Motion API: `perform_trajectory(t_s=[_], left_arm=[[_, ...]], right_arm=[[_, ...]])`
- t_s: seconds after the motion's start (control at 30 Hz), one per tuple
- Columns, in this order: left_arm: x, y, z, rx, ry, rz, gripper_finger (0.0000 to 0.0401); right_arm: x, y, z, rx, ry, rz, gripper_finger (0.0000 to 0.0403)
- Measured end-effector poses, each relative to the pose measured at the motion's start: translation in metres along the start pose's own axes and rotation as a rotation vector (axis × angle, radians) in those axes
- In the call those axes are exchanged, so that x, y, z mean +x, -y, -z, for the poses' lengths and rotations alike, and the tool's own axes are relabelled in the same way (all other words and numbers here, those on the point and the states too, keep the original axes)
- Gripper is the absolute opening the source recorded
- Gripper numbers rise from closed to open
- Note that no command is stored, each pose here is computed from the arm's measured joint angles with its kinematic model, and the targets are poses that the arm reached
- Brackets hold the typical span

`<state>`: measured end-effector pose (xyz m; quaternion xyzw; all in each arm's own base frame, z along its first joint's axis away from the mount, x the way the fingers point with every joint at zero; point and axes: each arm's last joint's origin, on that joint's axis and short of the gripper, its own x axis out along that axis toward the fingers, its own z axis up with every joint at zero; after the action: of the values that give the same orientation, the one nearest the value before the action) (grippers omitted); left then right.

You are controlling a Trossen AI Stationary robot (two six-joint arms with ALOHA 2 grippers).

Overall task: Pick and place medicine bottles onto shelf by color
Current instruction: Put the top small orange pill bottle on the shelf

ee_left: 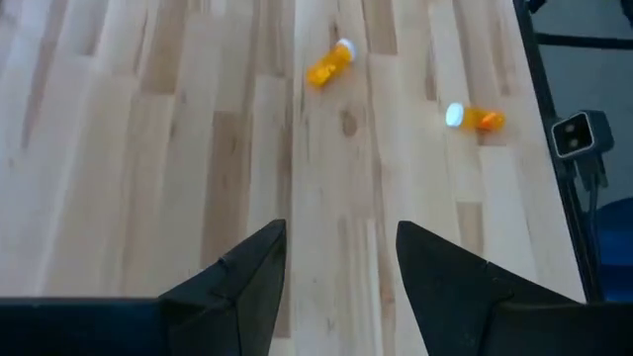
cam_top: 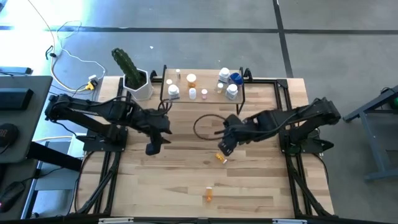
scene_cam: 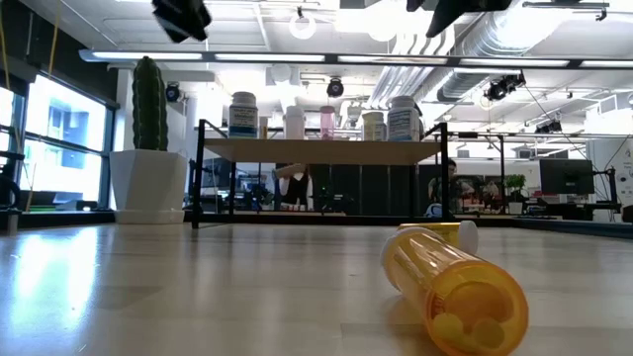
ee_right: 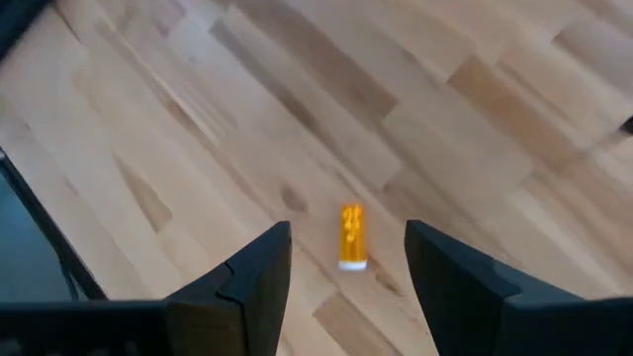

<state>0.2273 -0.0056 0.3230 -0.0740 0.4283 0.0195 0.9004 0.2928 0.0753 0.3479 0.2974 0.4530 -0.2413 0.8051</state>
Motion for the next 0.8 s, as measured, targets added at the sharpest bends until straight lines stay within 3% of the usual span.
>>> perform_trajectory(t_s=[0.43, 0.8], left_arm=[[0.017, 0.02, 0.037, -0.033, 0.054, 0.097, 0.0184], [0.02, 0.04, 0.048, -0.028, 0.057, 0.123, 0.0184]], right_arm=[[0.053, -0.029, 0.026, 0.031, -0.145, 0.084, 0.019], [0.104, -0.039, 0.04, 0.03, -0.281, 0.174, 0.019]])
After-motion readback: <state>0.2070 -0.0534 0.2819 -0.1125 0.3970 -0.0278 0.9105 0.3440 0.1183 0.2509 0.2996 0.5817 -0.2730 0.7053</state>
